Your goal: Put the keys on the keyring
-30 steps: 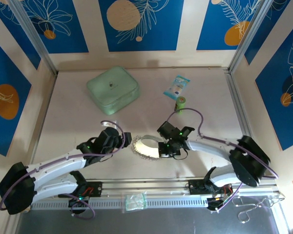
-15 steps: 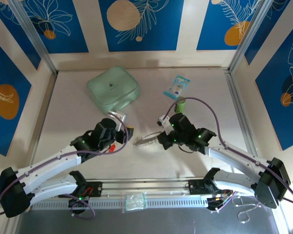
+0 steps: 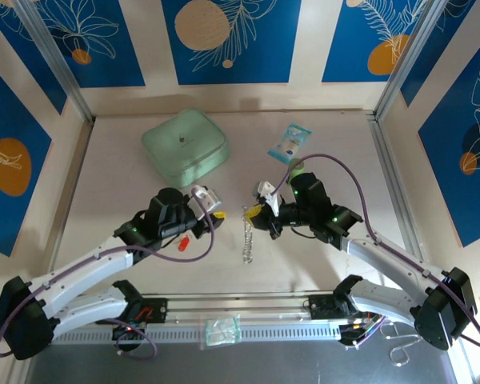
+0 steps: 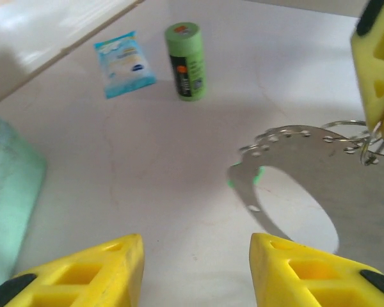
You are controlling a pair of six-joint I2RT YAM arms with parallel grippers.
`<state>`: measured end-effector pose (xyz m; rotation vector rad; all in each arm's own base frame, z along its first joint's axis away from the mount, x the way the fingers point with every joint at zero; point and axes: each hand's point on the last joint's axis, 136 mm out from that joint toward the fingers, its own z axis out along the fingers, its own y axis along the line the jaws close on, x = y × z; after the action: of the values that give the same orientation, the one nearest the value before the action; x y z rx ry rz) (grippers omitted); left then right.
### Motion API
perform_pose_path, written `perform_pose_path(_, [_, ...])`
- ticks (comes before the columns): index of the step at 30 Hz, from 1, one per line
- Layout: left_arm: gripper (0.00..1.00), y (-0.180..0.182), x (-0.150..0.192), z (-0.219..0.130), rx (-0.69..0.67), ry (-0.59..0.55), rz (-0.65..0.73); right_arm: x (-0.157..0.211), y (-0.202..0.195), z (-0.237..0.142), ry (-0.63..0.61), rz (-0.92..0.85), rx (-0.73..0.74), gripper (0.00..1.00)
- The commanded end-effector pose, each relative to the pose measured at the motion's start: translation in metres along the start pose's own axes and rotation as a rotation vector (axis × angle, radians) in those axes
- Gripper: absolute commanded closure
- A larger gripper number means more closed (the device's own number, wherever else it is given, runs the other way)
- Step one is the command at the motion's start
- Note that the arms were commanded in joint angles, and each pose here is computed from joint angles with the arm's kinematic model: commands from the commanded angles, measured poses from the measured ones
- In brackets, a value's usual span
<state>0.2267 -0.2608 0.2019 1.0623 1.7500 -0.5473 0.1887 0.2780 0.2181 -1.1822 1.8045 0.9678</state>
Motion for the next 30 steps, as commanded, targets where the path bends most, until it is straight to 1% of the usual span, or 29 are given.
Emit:
perform_pose_path(1, [0.54,-0.034,-0.027,-0.004,0.209,-0.157,0.071,-0.034,0.016,-0.006,-0.073,-0.108,-0.094,1.0])
perform_pose_path(5, [0.57,-0.052,-0.023,-0.007,0.321,-0.16,0.076,-0.041,0.022,-0.005,-0.076,-0.132,-0.13,1.0])
perform_pose_path(8, [0.59,-0.061,-0.018,-0.006,0.369,-0.164,0.065,-0.043,0.026,-0.004,-0.076,-0.16,-0.145,1.0])
perform_pose_path(11, [0.61,-0.065,-0.02,-0.006,0.403,-0.19,0.048,-0.044,0.028,-0.003,-0.066,-0.188,-0.156,1.0])
perform_pose_path(16, [0.62,-0.066,-0.021,-0.005,0.407,-0.206,0.05,-0.041,0.036,0.0,-0.027,-0.224,-0.185,1.0])
perform_pose_path(18, [0.66,-0.066,-0.02,-0.006,0.405,-0.203,0.057,-0.037,0.035,0.002,-0.005,-0.231,-0.176,1.0])
perform_pose_path(20, [0.67,-0.067,-0.017,-0.006,0.407,-0.196,0.061,-0.034,0.035,0.003,0.01,-0.241,-0.168,1.0])
perform_pose_path(27, [0.67,-0.065,-0.013,-0.007,0.386,-0.179,0.078,-0.023,0.033,0.006,0.068,-0.264,-0.131,1.0])
perform_pose_path(30, [0.67,-0.067,-0.015,-0.009,0.401,-0.189,0.082,-0.021,0.034,0.008,0.075,-0.271,-0.132,1.0])
